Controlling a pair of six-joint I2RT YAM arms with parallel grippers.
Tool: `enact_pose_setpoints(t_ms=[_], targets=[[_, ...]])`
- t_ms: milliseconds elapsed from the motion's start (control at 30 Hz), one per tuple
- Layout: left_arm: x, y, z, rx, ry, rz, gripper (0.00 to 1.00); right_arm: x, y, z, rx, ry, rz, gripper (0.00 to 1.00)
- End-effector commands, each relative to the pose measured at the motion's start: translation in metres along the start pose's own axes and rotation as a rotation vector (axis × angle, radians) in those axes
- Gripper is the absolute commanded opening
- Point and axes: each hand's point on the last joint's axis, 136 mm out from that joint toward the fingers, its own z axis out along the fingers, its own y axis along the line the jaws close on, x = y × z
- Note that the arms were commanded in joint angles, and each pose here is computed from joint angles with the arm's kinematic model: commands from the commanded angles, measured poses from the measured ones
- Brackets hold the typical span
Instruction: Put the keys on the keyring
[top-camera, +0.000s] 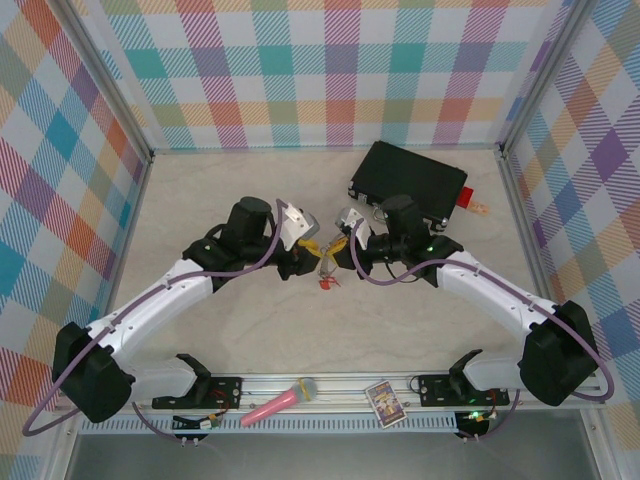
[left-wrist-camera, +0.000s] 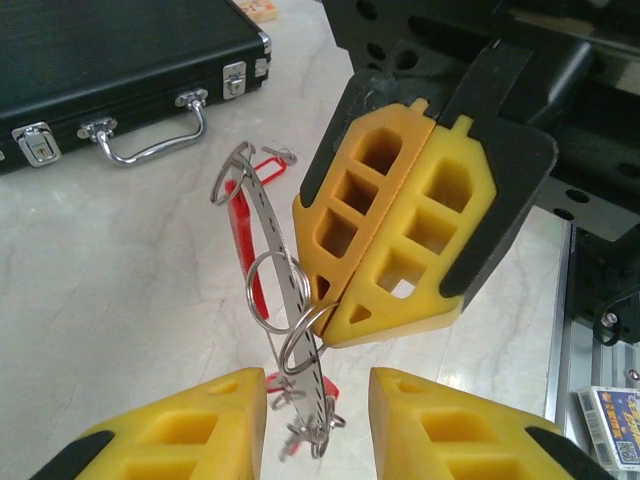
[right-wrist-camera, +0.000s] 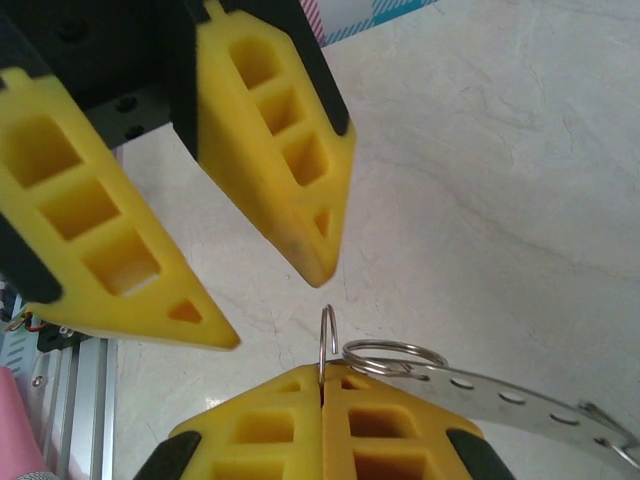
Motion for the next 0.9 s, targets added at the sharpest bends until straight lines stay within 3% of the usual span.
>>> enact_pose_setpoints(t_ms=[0, 467, 633, 867], targets=[[-0.009, -0.002, -0.001, 0.008, -0.017, 0.024, 0.32, -0.021, 0.013, -0.005, -0.052, -0.051, -0.056, 0.00], [-0.012, 0.001, 0.006, 0.014, -0.019, 0.014, 0.33, -0.021, 0.025, -0.005, -0.114, -0.062, -0.052, 0.00], [-0.017, -0.016, 0.004, 0.106, -0.045, 0.028, 0.33, -0.020, 0.024, -0.005, -0.109, -0.060, -0.052, 0.00], [-0.022, -0.035, -0.003, 0.210, -0.071, 0.027, 0.23, -0.020, 0.019, -0.005, -0.074, -0.063, -0.047, 0.00]])
